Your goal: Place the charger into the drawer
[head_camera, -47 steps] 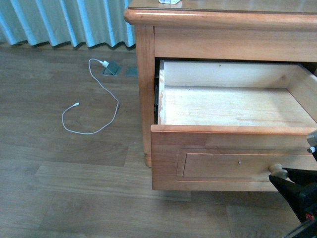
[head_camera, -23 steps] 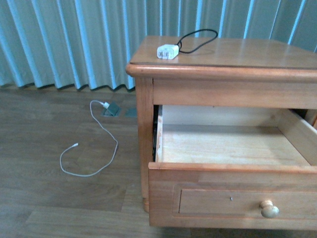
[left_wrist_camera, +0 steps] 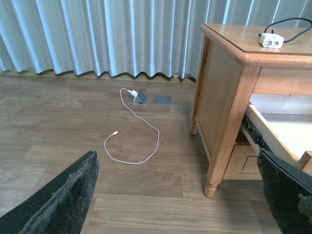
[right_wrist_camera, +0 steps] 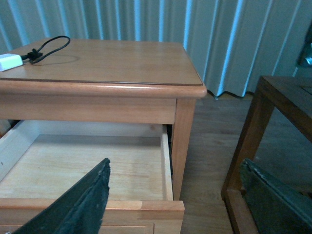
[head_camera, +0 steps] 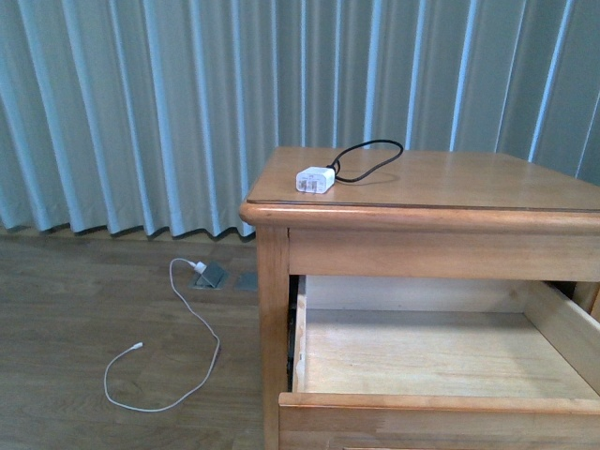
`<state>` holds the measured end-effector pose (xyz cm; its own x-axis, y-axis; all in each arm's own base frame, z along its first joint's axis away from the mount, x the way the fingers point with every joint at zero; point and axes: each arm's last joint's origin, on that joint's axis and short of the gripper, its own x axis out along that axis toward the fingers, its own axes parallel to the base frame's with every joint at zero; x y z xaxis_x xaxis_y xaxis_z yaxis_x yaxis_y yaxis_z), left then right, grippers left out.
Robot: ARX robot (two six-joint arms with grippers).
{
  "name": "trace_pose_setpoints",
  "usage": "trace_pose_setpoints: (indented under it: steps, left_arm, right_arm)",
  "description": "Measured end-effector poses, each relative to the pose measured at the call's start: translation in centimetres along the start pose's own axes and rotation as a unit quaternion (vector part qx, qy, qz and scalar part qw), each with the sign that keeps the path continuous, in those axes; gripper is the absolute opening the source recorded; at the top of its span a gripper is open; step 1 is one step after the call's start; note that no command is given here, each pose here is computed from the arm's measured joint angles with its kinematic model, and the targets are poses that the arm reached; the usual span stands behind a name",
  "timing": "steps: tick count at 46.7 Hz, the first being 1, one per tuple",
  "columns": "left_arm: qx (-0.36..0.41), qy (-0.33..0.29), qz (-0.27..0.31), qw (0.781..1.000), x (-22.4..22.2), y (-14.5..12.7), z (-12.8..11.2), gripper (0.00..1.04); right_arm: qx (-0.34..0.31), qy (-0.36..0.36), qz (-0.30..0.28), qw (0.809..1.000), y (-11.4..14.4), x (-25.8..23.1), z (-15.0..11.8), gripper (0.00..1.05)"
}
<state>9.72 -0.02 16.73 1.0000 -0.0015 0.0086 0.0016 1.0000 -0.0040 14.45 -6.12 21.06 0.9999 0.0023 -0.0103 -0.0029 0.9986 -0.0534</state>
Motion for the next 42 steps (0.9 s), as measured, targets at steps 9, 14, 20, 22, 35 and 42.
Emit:
trace_pose_setpoints:
  steps: [9, 14, 20, 22, 35, 42]
  left_arm:
    - [0.000, 0.000, 0.000, 1.000, 0.0, 0.0, 0.0, 0.99]
    - [0.000, 0.000, 0.000, 1.000, 0.0, 0.0, 0.0, 0.99]
    - [0.000, 0.000, 0.000, 1.000, 0.0, 0.0, 0.0, 0.99]
    - [-0.001, 0.000, 0.004, 1.000, 0.0, 0.0, 0.0, 0.99]
    - [-0.017, 0.031, 0.197, 0.980, 6.8, -2.4, 5.1, 0.99]
    - [-0.001, 0.064, 0.102, 0.993, 14.6, -6.1, 7.9, 0.99]
  right_arm:
    - [0.020, -0.001, -0.008, 1.000, 2.4, -1.0, -1.4, 0.42]
    - [0.020, -0.002, -0.003, 1.000, 3.3, -1.4, -1.9, 0.40]
    - [0.021, -0.004, -0.002, 1.000, 3.3, -1.4, -1.8, 0.62]
    - [0.021, -0.004, -0.002, 1.000, 3.3, -1.4, -1.8, 0.69]
    - [0.022, -0.004, -0.003, 1.000, 3.3, -1.4, -1.8, 0.96]
    - [0.022, -0.004, -0.003, 1.000, 3.3, -1.4, -1.8, 0.96]
